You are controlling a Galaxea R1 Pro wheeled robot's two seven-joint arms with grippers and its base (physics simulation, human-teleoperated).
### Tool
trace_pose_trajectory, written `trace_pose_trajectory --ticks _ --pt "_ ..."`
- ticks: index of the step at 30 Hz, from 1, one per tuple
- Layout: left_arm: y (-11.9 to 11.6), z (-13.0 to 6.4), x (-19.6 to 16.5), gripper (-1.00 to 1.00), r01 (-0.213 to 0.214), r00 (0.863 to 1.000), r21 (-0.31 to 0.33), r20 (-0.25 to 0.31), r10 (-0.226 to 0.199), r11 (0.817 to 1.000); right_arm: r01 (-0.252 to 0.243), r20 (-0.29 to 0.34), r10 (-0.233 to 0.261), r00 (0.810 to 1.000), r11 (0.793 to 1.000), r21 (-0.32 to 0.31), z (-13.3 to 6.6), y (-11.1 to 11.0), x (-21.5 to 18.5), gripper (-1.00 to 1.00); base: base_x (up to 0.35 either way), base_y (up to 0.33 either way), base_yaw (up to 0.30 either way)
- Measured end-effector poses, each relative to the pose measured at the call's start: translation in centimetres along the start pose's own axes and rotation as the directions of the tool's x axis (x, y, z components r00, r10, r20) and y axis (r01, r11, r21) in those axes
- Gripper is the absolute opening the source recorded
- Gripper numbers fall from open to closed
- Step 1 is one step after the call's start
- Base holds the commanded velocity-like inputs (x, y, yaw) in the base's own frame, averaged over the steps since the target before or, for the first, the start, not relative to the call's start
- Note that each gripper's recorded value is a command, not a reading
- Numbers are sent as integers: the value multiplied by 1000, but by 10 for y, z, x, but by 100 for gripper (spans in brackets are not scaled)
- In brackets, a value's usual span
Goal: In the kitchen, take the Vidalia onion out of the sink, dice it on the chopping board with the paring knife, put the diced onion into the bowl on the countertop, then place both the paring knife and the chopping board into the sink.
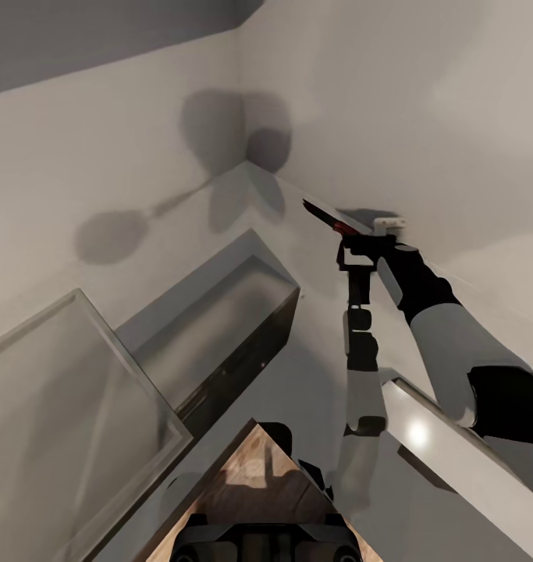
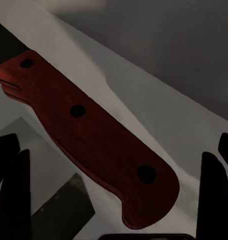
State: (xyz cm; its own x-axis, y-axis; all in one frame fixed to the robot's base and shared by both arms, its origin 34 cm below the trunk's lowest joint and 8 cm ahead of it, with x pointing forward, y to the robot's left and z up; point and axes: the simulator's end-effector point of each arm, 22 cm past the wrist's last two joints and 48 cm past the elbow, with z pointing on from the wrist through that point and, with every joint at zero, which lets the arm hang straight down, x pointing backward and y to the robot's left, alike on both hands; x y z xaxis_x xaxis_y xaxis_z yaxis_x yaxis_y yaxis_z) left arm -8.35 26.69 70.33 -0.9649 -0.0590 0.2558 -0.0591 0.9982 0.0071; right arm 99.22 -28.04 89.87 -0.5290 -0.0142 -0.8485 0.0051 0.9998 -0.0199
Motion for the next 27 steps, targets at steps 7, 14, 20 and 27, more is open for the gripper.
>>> trace_pose_trajectory --ticks 7,14,20,27 --pt "0 0 0 100 0 1000 0 0 0 1000 5 0 -5 1000 1000 -4 0 5 0 100 0 0 0" --pt "0 0 0 100 0 1000 0 1 0 1000 1 -2 -1 1000 1000 -18 0 15 0 100 0 0 0" --pt "0 0 0 100 0 1000 0 2 0 1000 -3 -2 3 1000 999 -33 0 26 1 100 0 0 0" --pt "0 0 0 100 0 1000 0 1 0 1000 -5 -3 5 1000 999 -42 0 32 1 100 0 0 0"
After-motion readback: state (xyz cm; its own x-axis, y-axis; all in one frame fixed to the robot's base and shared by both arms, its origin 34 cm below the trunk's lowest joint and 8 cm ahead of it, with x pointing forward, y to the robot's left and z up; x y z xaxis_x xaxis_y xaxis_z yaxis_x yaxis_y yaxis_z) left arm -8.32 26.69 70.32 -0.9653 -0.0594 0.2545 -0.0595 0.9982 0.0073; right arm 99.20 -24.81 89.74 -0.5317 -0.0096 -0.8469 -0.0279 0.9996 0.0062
